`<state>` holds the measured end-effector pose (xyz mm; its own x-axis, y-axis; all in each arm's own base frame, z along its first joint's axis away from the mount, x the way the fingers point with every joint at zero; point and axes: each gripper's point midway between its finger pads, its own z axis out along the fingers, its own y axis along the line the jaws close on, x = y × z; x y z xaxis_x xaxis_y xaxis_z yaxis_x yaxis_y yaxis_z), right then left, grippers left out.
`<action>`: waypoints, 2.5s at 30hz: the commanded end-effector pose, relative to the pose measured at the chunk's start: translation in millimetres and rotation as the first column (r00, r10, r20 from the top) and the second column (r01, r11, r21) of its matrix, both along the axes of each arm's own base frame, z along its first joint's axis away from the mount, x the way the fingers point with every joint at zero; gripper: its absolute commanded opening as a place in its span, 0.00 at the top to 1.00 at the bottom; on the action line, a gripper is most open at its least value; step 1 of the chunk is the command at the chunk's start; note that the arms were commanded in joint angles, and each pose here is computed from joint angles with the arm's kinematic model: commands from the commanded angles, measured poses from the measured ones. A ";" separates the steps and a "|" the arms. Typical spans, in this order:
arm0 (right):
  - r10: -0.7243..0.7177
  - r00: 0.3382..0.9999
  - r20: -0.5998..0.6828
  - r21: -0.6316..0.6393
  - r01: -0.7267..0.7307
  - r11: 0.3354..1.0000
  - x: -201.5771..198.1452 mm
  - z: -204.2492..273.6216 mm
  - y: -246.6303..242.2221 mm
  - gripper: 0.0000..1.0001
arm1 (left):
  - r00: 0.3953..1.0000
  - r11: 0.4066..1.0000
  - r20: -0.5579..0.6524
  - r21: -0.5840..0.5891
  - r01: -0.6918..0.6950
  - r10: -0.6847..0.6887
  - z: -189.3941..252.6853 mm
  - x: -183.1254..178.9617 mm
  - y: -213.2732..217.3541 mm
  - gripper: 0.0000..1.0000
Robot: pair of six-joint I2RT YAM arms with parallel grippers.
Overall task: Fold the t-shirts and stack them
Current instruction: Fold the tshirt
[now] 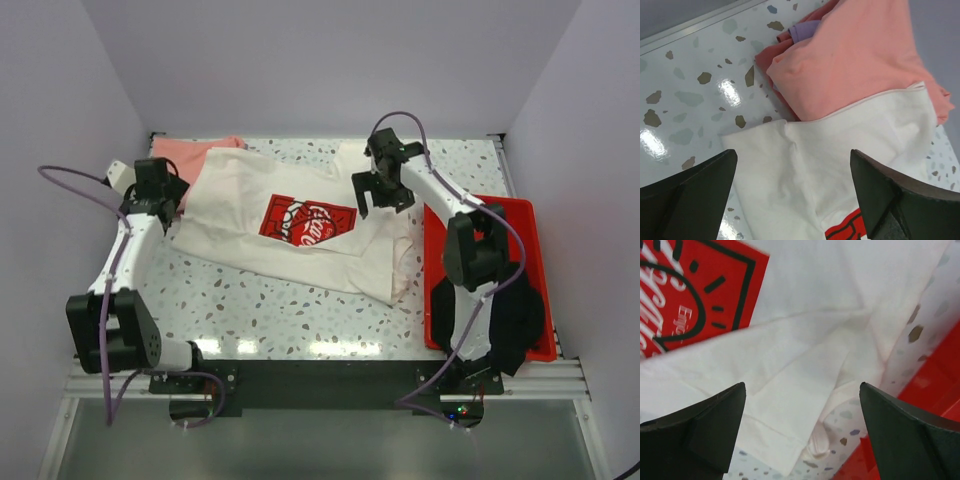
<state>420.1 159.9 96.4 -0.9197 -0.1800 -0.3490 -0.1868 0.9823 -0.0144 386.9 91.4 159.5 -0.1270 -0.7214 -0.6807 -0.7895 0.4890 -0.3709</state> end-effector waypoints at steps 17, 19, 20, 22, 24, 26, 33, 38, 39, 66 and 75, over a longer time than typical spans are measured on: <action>0.191 0.981 -0.012 0.320 -0.178 0.931 -82.5 -29.6 74.4 0.26 | 0.999 0.999 -0.048 -0.033 -0.002 0.000 -41.3 -104.2 -17.1 0.00; 0.179 0.984 -0.017 0.281 -0.167 0.945 -78.7 -38.4 73.8 0.27 | 0.999 0.999 -0.053 -0.033 -0.010 0.008 -40.7 -105.1 -16.1 0.00; 0.174 0.985 -0.025 0.264 -0.161 0.951 -78.2 -42.9 73.1 0.30 | 0.998 1.000 -0.054 -0.029 -0.010 0.008 -40.6 -105.4 -15.5 0.00; 0.152 0.988 -0.029 0.223 -0.142 0.964 -75.0 -51.5 69.2 0.30 | 0.998 1.000 -0.057 -0.025 -0.017 0.016 -39.9 -106.5 -14.4 0.00; 0.152 0.988 -0.035 0.199 -0.142 0.970 -75.9 -56.7 68.4 0.31 | 0.998 1.000 -0.057 -0.023 -0.019 0.018 -39.6 -107.0 -13.9 0.00; 0.151 0.988 -0.038 0.199 -0.140 0.970 -75.1 -61.7 69.2 0.35 | 0.998 1.000 -0.055 -0.023 -0.021 0.020 -39.3 -106.7 -13.7 0.00; 0.124 0.992 -0.002 0.186 -0.122 0.975 -61.1 -59.9 73.0 0.65 | 0.998 1.000 -0.058 -0.016 -0.025 0.024 -38.1 -105.3 -12.1 0.00; 0.121 0.992 0.039 0.142 -0.125 0.982 -48.2 -48.0 70.8 0.82 | 0.998 1.000 -0.062 -0.017 -0.025 0.024 -39.5 -105.0 -12.1 0.00; 0.129 0.990 0.054 0.142 -0.136 0.980 -44.6 -42.4 74.3 0.83 | 0.998 1.000 -0.062 -0.018 -0.024 0.023 -39.8 -105.2 -12.4 0.00; 0.271 0.958 0.094 0.091 -0.279 0.956 24.3 -37.2 135.9 0.26 | 0.997 1.000 -0.078 -0.022 0.019 -0.020 -47.5 -98.8 -16.1 0.00; 0.172 0.967 0.190 0.046 -0.184 0.982 -0.3 17.0 84.1 0.01 | 0.996 0.999 -0.078 -0.036 0.036 -0.039 -50.8 -97.0 -19.6 0.00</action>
